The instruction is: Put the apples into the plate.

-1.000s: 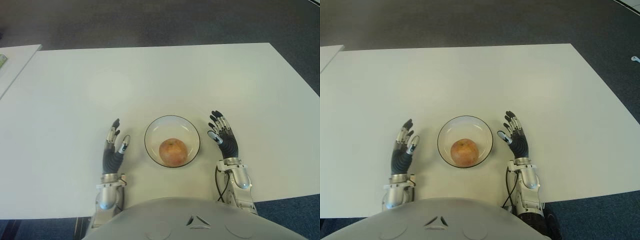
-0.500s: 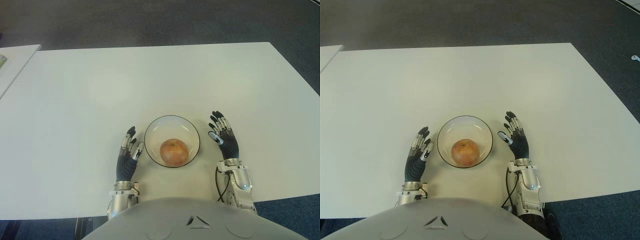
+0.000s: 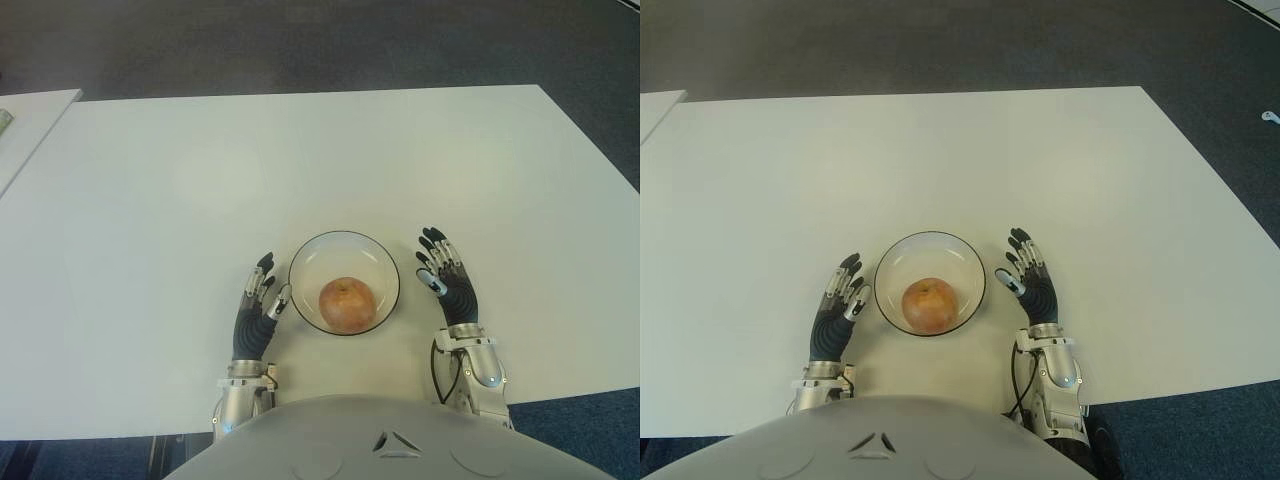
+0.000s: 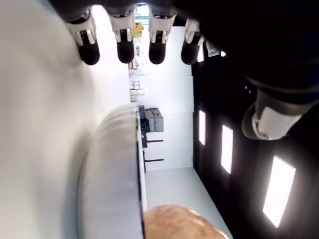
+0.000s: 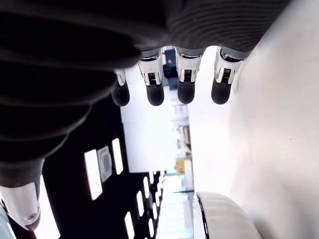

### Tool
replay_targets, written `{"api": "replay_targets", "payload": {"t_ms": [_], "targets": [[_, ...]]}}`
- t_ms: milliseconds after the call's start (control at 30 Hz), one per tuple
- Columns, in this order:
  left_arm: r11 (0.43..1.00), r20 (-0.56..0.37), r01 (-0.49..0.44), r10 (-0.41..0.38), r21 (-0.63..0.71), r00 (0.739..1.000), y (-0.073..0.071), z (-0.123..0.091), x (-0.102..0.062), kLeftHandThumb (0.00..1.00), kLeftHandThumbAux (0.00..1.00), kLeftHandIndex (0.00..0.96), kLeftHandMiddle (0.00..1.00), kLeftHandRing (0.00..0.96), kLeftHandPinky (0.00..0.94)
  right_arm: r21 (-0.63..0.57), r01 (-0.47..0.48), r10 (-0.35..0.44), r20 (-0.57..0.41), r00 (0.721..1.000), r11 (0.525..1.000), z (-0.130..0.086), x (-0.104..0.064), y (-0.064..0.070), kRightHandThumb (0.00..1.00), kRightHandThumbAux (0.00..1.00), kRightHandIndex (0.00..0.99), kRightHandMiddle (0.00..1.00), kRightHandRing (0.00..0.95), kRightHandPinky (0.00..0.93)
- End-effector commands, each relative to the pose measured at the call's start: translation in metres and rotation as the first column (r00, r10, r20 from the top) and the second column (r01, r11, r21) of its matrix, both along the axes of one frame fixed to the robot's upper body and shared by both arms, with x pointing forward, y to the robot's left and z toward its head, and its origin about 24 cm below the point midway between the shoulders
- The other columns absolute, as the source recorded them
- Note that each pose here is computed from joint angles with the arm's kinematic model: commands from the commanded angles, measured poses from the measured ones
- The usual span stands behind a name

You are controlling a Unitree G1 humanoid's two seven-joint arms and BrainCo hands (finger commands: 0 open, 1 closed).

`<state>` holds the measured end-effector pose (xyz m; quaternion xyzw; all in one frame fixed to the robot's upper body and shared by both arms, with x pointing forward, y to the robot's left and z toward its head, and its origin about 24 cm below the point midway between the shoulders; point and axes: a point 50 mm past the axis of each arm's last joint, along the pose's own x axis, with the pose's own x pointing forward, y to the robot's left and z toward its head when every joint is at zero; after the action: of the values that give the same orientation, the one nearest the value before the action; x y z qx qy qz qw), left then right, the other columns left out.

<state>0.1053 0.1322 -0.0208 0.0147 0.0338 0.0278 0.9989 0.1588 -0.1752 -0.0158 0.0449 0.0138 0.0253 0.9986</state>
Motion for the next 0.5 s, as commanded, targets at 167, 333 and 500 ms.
{"api": "replay_targets", "payload": {"t_ms": [167,333,500], "targets": [[0.999,-0.133,-0.036,0.036,0.001,0.990,-0.004,-0.005,-0.020,0.018,0.471,0.024,0.015,0.001,0.000,0.045,-0.022,0.030,-0.189,0.982,0.999,-0.021,-0.029,0.001,0.145,0.569,0.000,0.004,0.000,0.000],[0.997,-0.169,-0.071,0.067,-0.022,0.983,-0.004,-0.004,-0.022,0.004,0.447,0.003,0.001,0.000,0.000,0.046,-0.043,0.051,-0.192,0.980,0.998,-0.015,-0.029,0.005,0.144,0.557,0.000,0.000,0.000,0.000],[0.992,-0.197,-0.116,0.104,-0.049,0.975,-0.003,-0.007,-0.020,0.004,0.444,0.000,0.000,0.000,0.000,0.046,-0.048,0.056,-0.201,0.978,0.998,-0.012,-0.028,0.005,0.142,0.552,0.000,0.000,0.000,0.000]]}}
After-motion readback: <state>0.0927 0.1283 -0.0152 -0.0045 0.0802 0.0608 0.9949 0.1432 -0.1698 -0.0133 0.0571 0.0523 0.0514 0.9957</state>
